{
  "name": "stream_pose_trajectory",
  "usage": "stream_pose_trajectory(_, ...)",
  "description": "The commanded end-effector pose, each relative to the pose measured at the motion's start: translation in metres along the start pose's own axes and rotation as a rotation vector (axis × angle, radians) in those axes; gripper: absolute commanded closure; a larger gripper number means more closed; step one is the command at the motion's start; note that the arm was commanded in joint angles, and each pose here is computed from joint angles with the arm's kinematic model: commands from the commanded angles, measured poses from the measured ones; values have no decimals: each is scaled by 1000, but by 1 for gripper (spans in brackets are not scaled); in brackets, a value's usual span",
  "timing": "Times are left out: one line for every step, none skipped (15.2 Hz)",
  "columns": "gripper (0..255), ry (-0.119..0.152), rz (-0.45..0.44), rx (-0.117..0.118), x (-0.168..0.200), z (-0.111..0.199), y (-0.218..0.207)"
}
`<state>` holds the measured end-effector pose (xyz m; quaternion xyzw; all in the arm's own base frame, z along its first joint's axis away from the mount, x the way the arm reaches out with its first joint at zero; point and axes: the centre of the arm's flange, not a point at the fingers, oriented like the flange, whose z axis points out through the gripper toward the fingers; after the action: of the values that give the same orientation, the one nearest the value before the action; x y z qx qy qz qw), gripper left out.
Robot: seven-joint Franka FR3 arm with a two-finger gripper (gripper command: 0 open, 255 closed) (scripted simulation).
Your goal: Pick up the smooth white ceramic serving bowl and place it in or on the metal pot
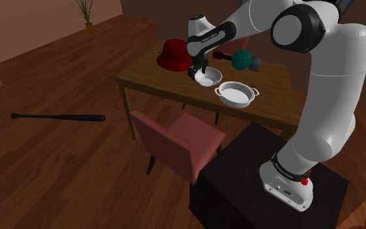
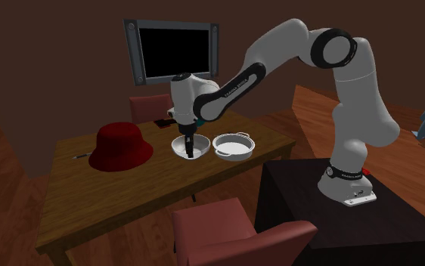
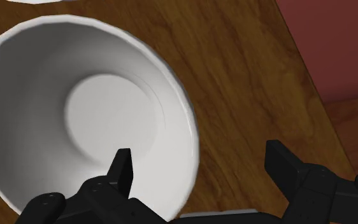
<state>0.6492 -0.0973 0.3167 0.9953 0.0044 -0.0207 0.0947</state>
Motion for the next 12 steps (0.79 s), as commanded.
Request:
stream_pose_trajectory(0, 1, 0, -1, 2, 11, 2)
stream_pose_trajectory(0, 1, 0, -1, 2, 16, 2)
stream_pose_trajectory(0, 1, 0, -1, 2, 21, 2)
stream_pose_trajectory(0, 1, 0, -1, 2, 27, 2)
stream_pose_trajectory(0, 1, 0, -1, 2, 35, 2)
stream_pose_trajectory(0, 1, 0, -1, 2, 35, 2)
stream_pose_trajectory(0, 1, 0, -1, 2, 35, 2)
stream_pose_trajectory(0, 1, 0, -1, 2, 35, 2)
stream_pose_trajectory(0, 1, 0, -1, 2, 35, 2)
stream_pose_trajectory(0, 1, 0, -1, 2, 35, 2)
stream_pose_trajectory(0, 1, 0, -1, 2, 35, 2)
stream_pose_trajectory(0, 1, 0, -1, 2, 35, 2)
